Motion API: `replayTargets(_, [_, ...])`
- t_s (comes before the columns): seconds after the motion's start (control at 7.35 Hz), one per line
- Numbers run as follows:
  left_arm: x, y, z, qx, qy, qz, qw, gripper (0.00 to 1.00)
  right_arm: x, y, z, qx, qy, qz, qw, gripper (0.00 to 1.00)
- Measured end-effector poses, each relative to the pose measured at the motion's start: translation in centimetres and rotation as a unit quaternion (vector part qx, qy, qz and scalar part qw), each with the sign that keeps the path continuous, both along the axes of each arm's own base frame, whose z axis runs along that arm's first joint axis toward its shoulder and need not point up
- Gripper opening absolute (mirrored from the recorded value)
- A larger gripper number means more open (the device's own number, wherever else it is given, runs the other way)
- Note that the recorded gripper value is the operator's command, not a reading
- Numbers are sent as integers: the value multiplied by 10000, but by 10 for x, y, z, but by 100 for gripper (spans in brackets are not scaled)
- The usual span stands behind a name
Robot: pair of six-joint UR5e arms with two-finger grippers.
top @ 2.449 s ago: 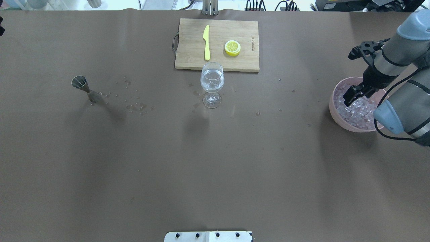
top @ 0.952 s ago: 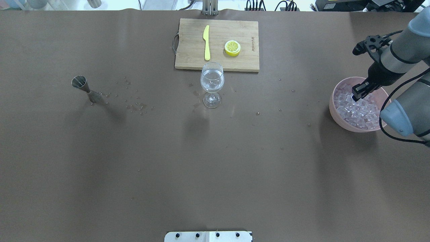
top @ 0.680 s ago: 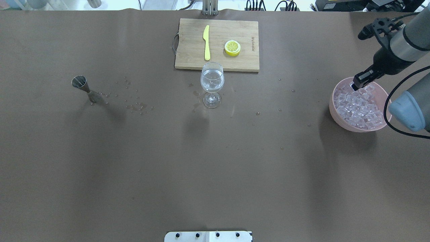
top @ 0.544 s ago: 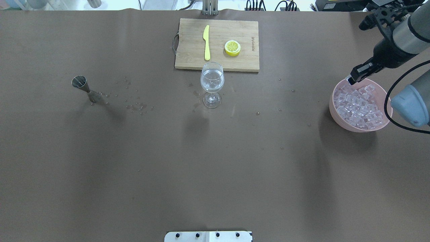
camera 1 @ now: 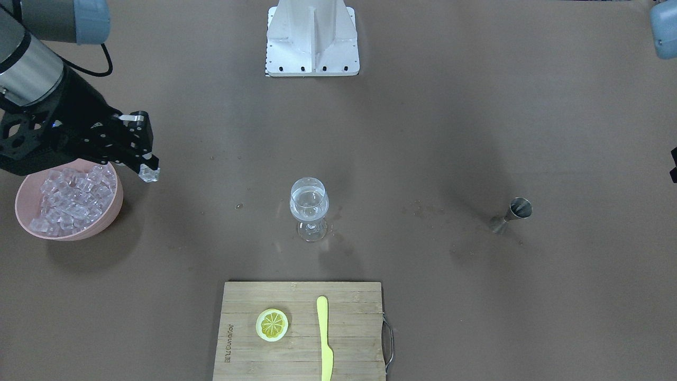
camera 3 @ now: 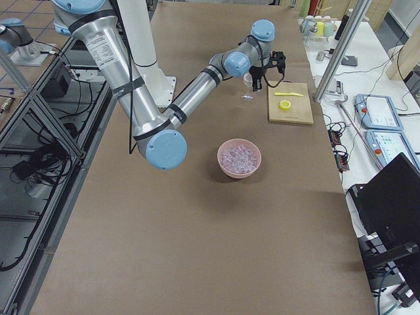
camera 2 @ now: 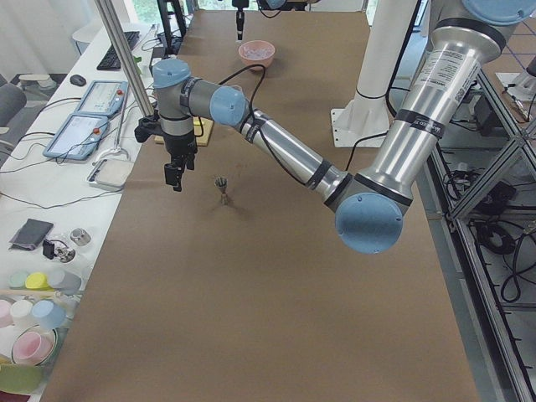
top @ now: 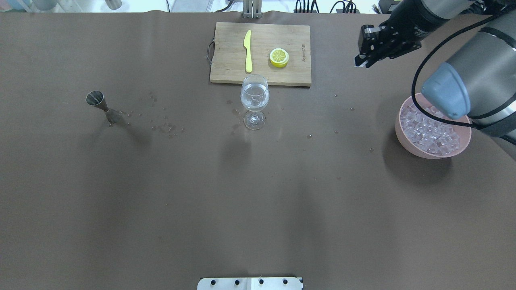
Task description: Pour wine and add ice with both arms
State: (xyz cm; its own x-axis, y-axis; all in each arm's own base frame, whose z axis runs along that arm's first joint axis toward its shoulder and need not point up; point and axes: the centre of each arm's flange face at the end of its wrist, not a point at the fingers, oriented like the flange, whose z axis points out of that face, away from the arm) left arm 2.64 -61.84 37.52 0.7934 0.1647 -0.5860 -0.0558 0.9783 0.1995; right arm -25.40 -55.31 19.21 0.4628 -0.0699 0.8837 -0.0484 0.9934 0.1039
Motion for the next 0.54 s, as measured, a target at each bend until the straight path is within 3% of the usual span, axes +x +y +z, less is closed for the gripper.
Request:
replayTargets(0.27, [-2,1,7,-56,-11,-7,10000,98,-48,-11,-34,-143,-584,216,9980,0])
replayTargets(0.54, [-2,1,14,-119,-22,-9,9999,98,-112,-11,-58,-195,-934,467,9943,0])
